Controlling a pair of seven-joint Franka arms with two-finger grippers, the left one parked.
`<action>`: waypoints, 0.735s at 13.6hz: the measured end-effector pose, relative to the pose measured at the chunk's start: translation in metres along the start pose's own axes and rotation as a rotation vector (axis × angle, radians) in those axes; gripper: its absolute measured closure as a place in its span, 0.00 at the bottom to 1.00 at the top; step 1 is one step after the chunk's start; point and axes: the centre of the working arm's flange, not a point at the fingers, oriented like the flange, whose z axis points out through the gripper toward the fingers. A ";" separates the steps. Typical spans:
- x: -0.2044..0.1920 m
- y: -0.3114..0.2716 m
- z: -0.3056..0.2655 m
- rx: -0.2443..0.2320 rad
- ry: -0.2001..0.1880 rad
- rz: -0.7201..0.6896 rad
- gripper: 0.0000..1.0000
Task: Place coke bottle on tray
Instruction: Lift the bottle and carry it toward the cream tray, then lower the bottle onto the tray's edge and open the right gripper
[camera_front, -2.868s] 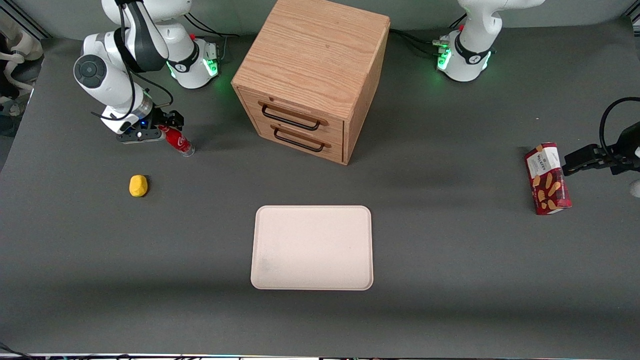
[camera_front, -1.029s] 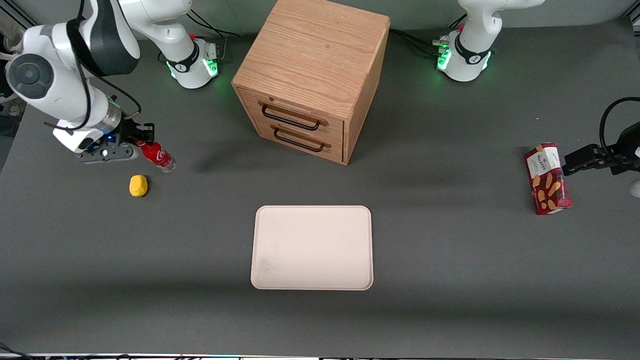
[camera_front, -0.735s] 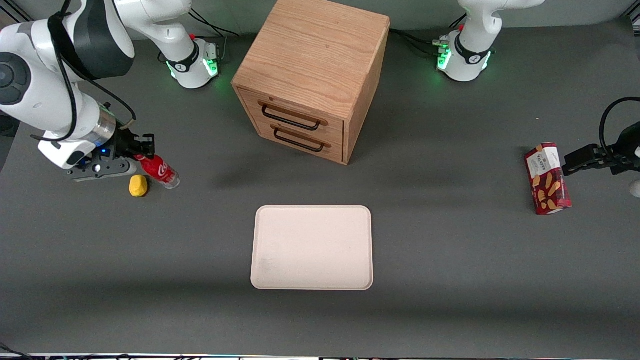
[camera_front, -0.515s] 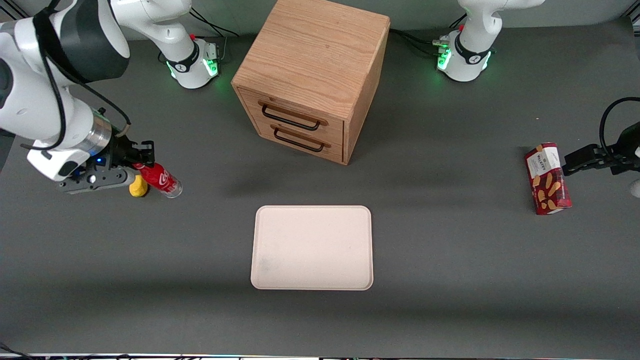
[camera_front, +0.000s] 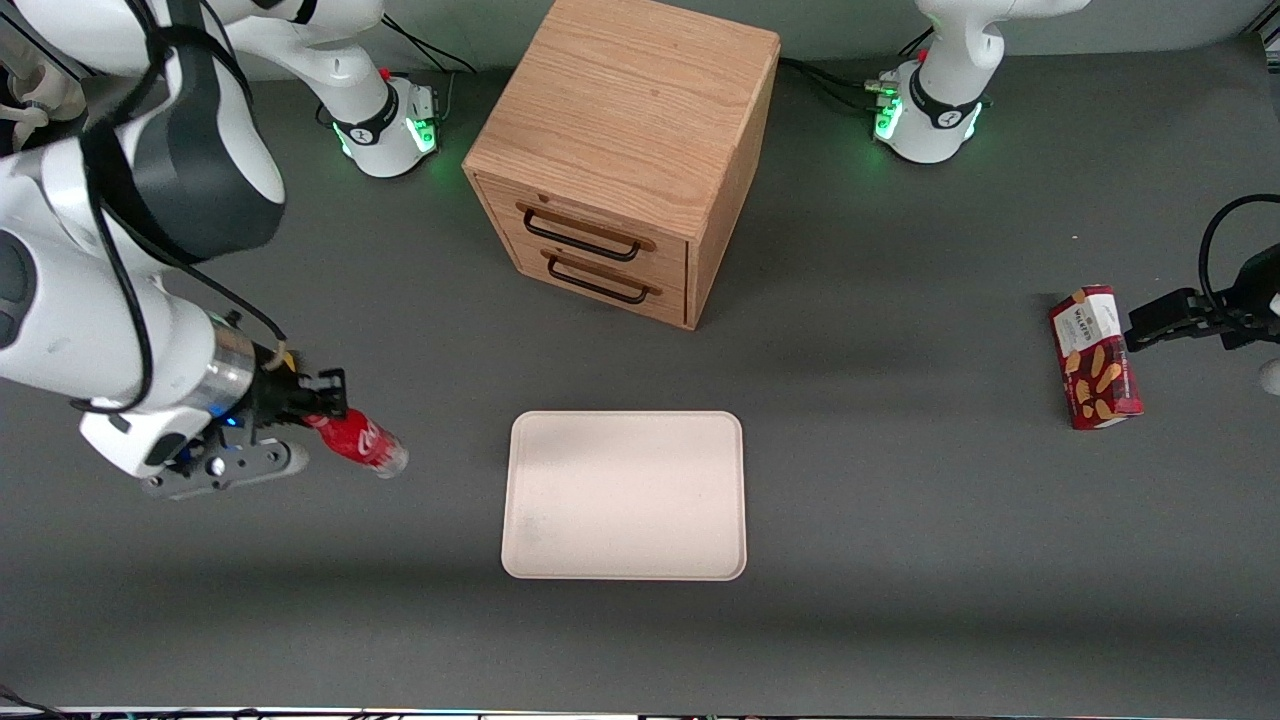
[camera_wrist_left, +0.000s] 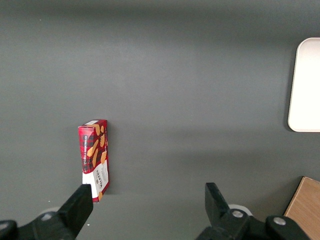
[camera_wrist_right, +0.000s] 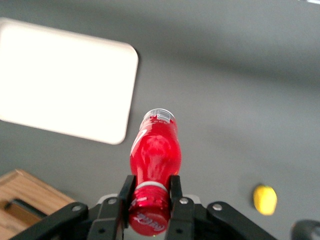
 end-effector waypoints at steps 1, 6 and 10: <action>0.009 -0.011 0.005 0.016 0.037 0.012 0.68; 0.044 -0.079 0.071 0.080 0.125 0.037 0.68; 0.060 -0.094 0.132 0.064 0.114 0.029 0.68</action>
